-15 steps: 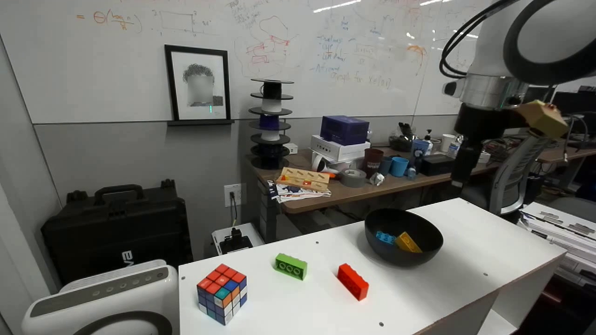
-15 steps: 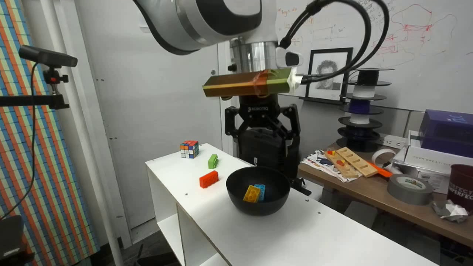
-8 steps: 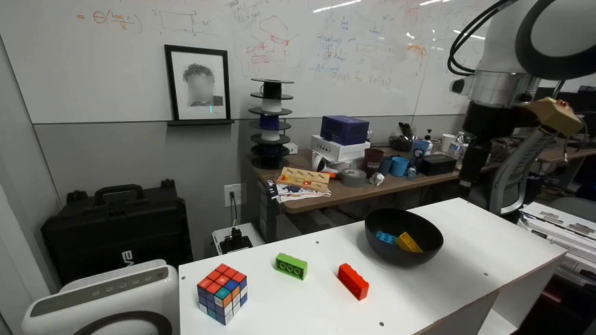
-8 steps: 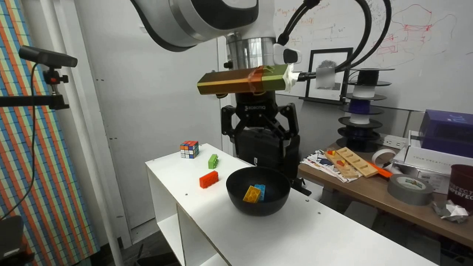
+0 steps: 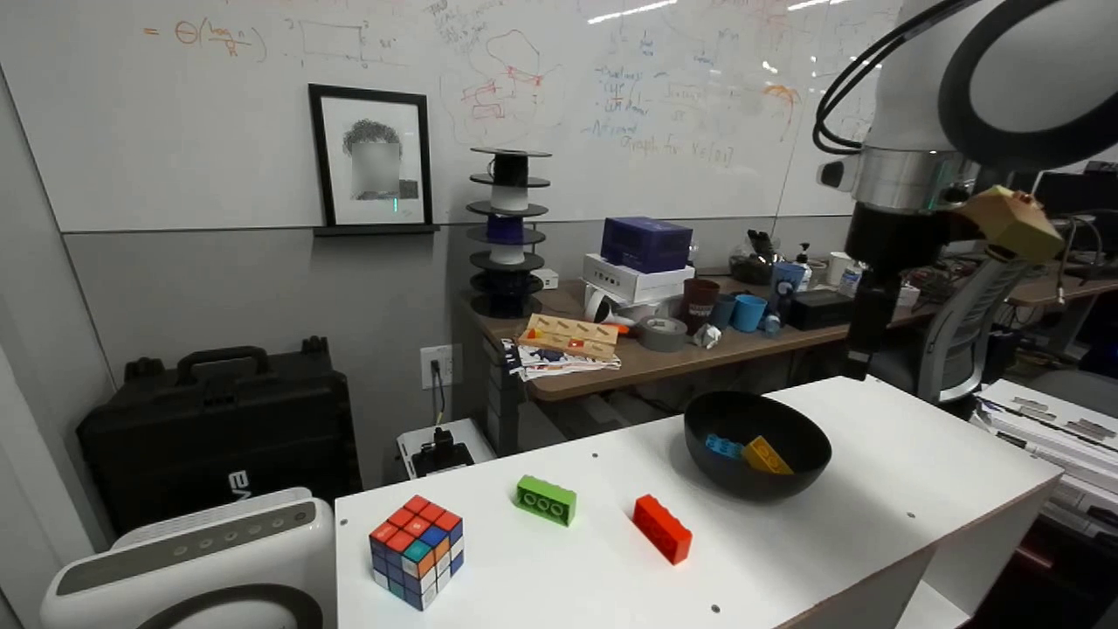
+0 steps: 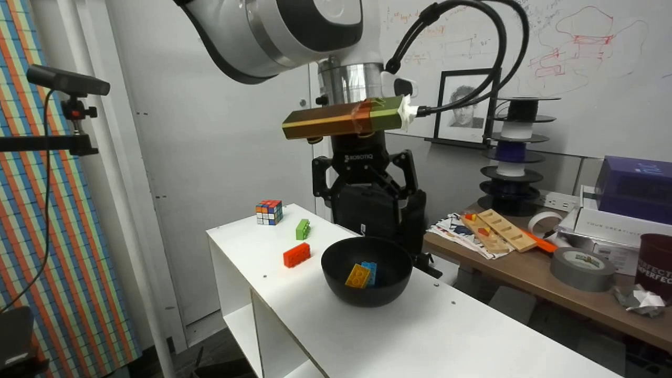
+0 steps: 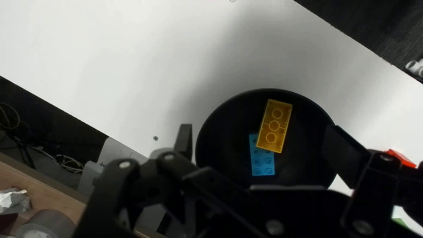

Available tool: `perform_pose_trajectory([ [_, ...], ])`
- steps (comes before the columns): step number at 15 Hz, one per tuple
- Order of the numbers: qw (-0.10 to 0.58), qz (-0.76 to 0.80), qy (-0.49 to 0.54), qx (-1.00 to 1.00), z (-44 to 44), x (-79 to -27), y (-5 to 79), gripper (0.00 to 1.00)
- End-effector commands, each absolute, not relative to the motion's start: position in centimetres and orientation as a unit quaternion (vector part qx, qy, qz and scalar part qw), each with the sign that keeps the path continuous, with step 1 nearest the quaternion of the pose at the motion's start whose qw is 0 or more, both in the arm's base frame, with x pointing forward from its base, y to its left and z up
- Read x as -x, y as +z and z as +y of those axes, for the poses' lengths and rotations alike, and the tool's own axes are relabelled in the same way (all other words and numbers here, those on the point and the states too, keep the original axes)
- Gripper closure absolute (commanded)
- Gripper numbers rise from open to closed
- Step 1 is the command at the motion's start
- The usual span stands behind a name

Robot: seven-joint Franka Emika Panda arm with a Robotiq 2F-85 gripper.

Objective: Pick the blocks and put them in the bowl

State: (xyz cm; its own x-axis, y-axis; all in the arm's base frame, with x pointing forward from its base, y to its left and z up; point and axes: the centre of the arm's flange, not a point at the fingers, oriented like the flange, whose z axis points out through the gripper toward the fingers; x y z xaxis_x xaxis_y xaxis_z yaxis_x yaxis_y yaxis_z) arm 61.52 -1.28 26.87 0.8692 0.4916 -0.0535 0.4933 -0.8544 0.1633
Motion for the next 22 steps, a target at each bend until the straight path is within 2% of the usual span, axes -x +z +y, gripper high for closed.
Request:
perform_pose_trajectory([
  [1,0.102,0.301,-0.025,-0.948,4.3,-65.4,25.7,0.00],
  [6,0.119,0.373,-0.048,-0.919,14.5,-65.6,23.6,0.00],
  [9,0.134,0.432,-0.013,-0.891,17.9,-66.3,22.8,0.00],
  [13,0.083,0.521,0.022,-0.850,21.6,-67.8,20.6,0.00],
  [19,-0.059,0.571,0.017,-0.819,24.1,-69.7,14.8,0.00],
  [22,-0.080,0.576,0.002,-0.813,24.6,-70.0,12.6,0.00],
])
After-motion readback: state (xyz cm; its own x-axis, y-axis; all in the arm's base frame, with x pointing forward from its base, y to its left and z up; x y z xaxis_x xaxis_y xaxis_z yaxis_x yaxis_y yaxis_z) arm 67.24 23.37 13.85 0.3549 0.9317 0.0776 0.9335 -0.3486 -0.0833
